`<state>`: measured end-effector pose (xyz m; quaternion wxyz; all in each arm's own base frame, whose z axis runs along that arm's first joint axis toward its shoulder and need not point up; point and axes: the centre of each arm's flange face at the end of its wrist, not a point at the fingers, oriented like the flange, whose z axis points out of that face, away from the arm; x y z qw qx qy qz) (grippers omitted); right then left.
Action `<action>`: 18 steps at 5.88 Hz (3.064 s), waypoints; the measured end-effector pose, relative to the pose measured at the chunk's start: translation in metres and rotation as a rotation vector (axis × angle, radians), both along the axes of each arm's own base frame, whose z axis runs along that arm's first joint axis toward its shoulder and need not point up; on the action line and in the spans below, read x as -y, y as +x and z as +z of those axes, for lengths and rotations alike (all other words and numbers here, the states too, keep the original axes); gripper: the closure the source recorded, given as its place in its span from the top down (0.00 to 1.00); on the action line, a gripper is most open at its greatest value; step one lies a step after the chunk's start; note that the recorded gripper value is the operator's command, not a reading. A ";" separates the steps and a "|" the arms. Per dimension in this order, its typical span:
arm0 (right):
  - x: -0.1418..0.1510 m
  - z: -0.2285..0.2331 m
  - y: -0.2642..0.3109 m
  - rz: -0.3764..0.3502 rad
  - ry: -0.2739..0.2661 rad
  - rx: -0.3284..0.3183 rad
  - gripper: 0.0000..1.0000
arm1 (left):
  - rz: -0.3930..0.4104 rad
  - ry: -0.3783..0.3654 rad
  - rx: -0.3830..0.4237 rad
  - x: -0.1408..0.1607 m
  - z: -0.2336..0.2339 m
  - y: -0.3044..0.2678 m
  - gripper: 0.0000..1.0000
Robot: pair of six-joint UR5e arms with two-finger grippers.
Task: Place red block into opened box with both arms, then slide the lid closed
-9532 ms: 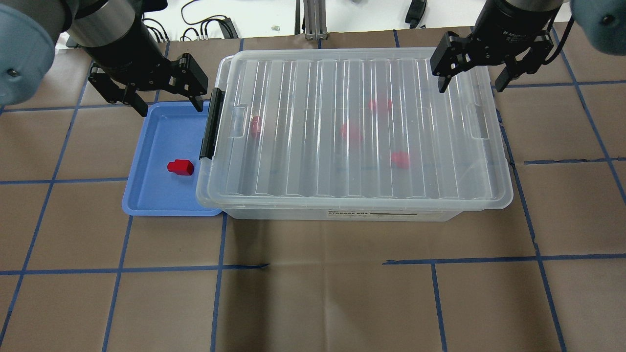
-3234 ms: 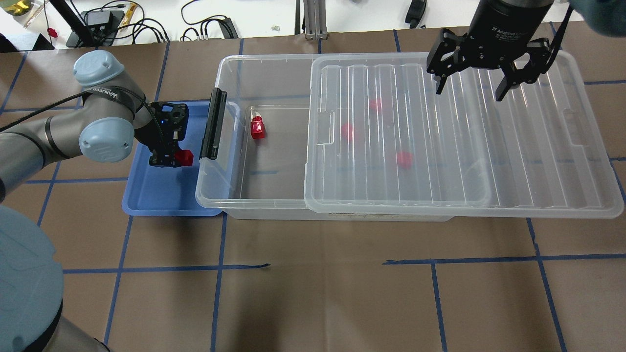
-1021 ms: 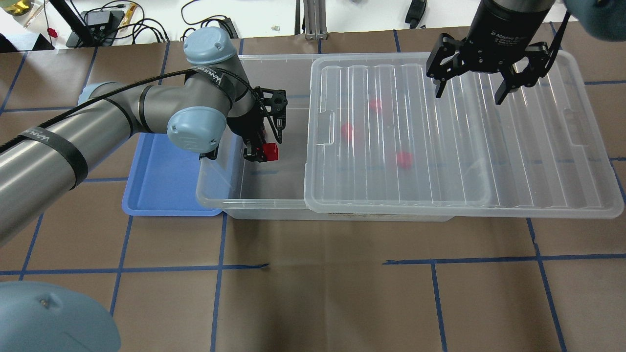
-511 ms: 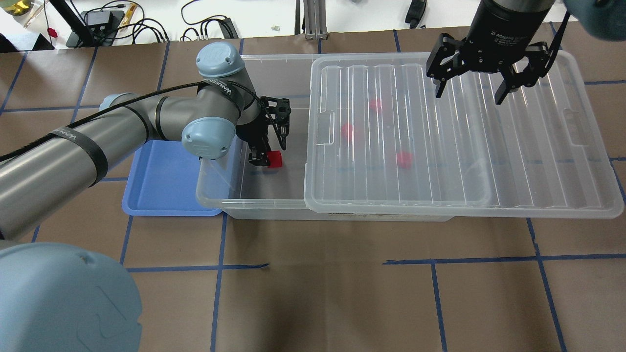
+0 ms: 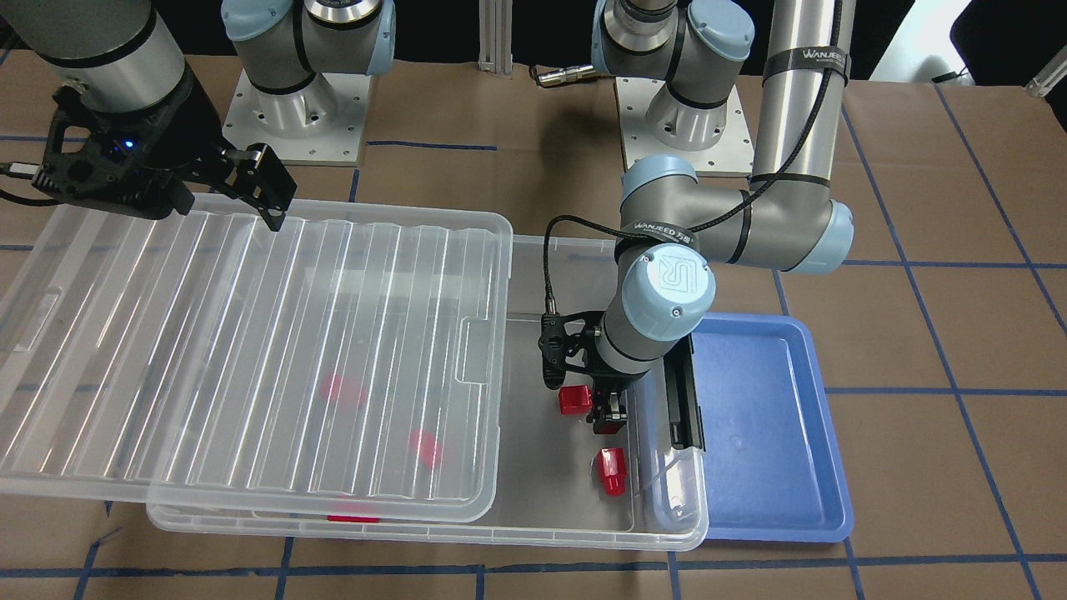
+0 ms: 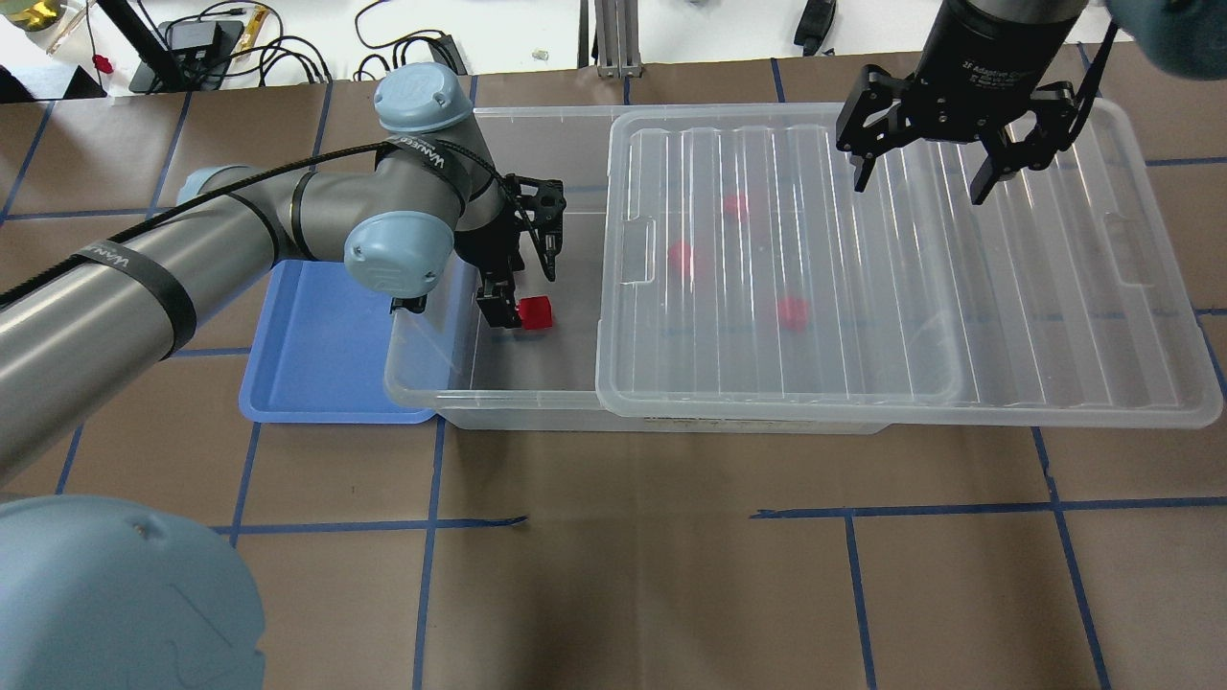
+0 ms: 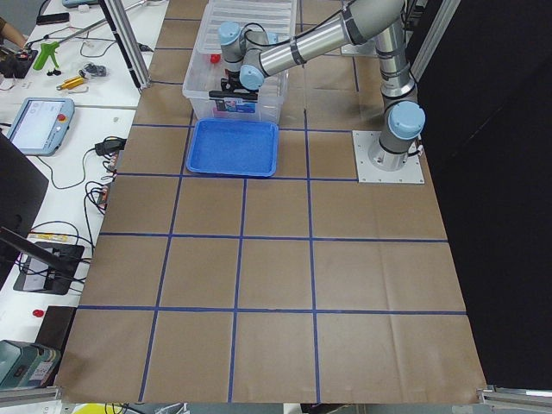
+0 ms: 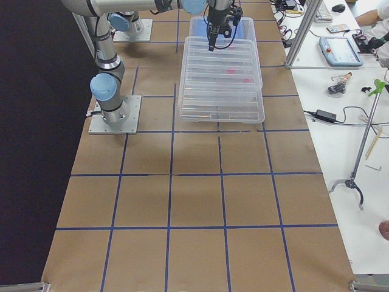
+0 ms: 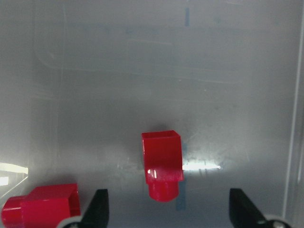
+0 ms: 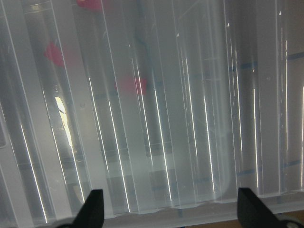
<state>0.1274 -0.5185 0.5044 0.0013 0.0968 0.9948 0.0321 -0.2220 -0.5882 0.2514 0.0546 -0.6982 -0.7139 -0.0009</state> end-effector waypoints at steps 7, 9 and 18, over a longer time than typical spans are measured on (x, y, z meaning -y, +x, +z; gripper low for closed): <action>0.019 -0.015 -0.173 0.170 0.019 0.004 1.00 | 0.979 -0.030 0.033 -0.067 0.222 0.023 0.98; 0.011 -0.056 -0.308 0.186 0.061 -0.009 1.00 | 1.306 -0.052 0.121 -0.074 0.235 0.052 0.98; -0.042 -0.185 -0.373 0.079 0.154 0.101 1.00 | 1.448 0.005 0.139 -0.096 0.245 0.059 0.98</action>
